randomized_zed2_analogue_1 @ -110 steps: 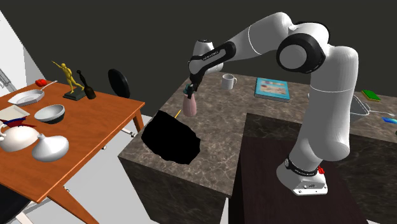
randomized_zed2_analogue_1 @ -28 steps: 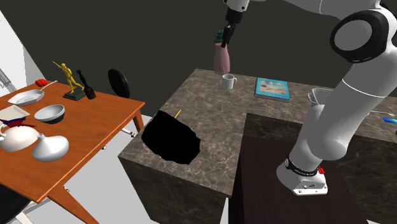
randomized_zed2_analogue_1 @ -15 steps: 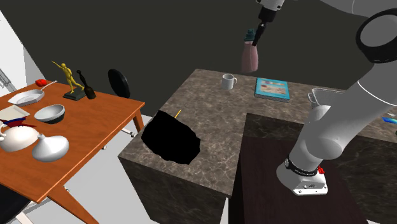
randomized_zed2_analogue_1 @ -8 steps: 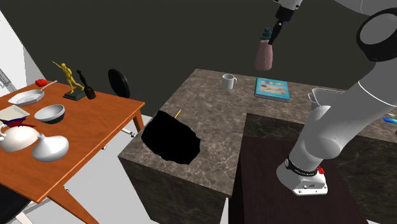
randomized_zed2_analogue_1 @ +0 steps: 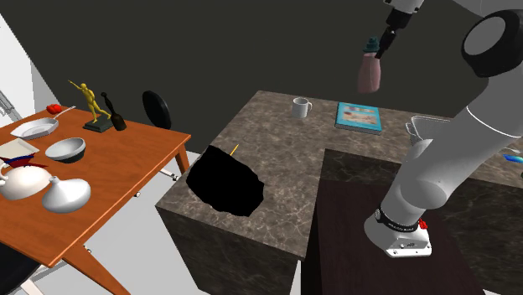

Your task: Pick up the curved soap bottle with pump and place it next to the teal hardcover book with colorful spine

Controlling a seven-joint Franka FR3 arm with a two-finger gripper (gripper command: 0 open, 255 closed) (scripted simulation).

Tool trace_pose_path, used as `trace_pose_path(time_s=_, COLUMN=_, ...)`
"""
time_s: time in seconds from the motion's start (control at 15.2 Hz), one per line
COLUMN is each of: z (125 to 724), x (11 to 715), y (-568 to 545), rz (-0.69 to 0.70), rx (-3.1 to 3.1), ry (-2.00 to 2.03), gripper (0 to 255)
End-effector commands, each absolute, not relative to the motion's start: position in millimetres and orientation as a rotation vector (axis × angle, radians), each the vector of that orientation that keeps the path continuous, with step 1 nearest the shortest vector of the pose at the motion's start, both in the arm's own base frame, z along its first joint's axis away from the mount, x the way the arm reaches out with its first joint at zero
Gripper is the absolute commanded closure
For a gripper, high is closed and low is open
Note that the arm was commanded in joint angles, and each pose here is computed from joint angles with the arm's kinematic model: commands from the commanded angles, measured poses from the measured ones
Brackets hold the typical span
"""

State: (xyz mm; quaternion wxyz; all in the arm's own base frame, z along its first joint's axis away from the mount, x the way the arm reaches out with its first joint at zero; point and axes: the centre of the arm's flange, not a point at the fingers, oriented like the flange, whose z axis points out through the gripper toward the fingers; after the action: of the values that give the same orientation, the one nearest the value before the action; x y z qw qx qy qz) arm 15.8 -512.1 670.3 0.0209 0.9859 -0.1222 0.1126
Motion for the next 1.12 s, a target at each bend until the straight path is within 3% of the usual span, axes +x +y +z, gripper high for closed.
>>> trace_pose_path(time_s=0.0, z=663, x=9, y=-514, rz=0.349, rx=3.057, ry=-0.376, gripper=255)
trace_pose_path(time_s=1.06, z=578, x=9, y=-514, rz=0.349, rx=3.057, ry=-0.376, gripper=255)
